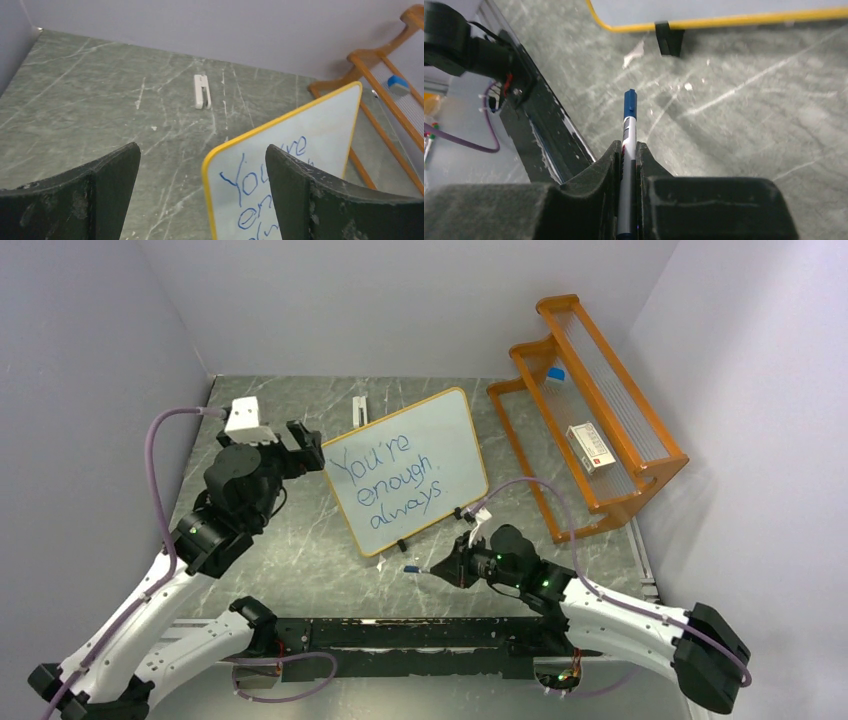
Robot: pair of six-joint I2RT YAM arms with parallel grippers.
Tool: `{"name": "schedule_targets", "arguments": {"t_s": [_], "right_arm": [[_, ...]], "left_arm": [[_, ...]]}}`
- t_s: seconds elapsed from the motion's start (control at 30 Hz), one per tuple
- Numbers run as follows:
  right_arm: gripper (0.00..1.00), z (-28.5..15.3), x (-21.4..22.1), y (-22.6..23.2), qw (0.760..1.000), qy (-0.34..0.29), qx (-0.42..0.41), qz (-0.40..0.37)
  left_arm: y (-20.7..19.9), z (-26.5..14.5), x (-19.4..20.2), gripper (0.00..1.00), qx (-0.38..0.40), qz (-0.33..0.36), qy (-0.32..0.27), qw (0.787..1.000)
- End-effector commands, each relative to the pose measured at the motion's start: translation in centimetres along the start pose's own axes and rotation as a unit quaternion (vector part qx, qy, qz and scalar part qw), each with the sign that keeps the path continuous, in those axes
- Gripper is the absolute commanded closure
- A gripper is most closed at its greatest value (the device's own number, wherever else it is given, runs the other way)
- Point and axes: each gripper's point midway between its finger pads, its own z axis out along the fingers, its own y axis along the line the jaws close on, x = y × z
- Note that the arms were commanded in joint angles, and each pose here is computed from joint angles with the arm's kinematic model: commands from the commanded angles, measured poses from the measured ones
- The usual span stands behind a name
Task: Write a sentence on the whiteboard
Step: Put down the whiteboard marker at the center of the board, then reset both arms
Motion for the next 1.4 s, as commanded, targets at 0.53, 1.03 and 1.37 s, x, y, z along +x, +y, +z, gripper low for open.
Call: {"name": "schedule_targets", "arguments": {"t_s": [0.53,1.03,1.37], "right_arm": [[0.41,0.2,2.1,-6.5,0.984,0.016,0.170,0.052],[0.00,-10.1,-15.4,-7.4,0.895,-0.204,0.395,-0.037],[0.00,-21.1,-21.2,-5.1,0.837,-0.316,0.446,-0.017]], "left_arm": [[6.7,-6.7,0.3,0.02,-0.031,0.016,-0.040,0.999],[7.6,-9.1,-0.5,0.02,-0.016,0.026,-0.056,0.998],[9.0,-11.8,-2.5,0.02,-0.021,0.018,-0.087,0.996]]}}
